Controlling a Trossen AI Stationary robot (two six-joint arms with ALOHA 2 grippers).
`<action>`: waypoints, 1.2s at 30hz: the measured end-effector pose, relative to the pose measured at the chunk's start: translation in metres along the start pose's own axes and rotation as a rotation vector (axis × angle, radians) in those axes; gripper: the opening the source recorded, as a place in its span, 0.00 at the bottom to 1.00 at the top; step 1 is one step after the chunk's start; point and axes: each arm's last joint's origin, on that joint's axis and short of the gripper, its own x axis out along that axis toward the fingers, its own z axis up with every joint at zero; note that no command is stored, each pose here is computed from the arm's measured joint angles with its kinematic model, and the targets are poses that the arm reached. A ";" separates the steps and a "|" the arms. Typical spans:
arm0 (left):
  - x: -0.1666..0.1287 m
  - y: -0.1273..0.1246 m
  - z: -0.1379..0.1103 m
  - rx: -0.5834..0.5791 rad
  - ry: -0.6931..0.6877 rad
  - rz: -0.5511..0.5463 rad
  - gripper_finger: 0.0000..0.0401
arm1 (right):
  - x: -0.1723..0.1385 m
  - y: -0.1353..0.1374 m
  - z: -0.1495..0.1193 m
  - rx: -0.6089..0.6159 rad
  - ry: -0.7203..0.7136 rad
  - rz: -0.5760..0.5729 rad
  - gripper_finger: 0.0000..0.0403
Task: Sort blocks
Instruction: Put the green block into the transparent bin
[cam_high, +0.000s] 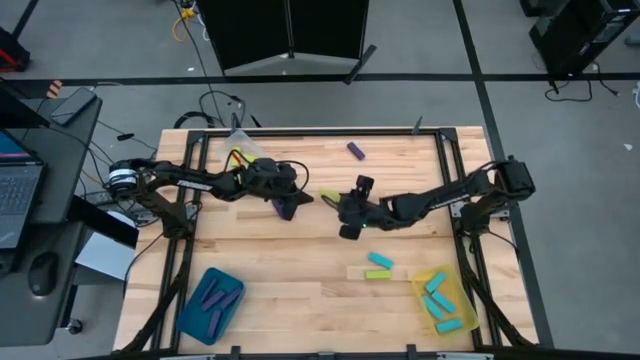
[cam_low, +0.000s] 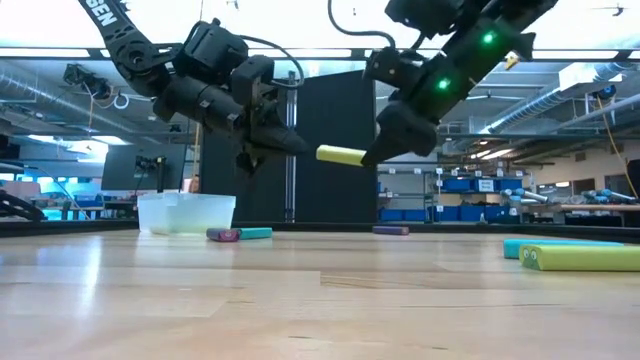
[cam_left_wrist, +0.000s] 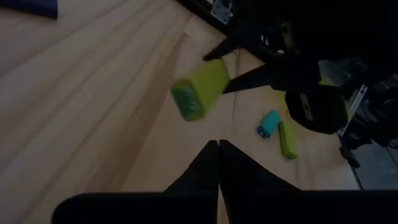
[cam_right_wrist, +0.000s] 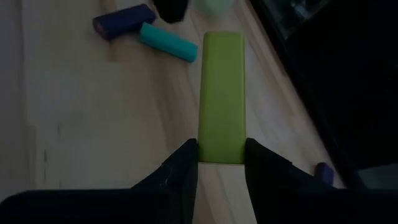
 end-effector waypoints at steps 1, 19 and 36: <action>0.000 0.000 0.000 0.000 0.000 0.000 0.04 | -0.002 0.002 0.000 -0.011 -0.005 -0.001 0.30; 0.000 -0.002 0.004 -0.055 -0.048 -0.014 0.37 | -0.008 0.011 0.004 -0.051 -0.047 0.018 0.30; 0.001 -0.012 0.007 -0.005 -0.089 -0.077 0.36 | -0.012 0.016 0.008 -0.056 -0.097 0.048 0.30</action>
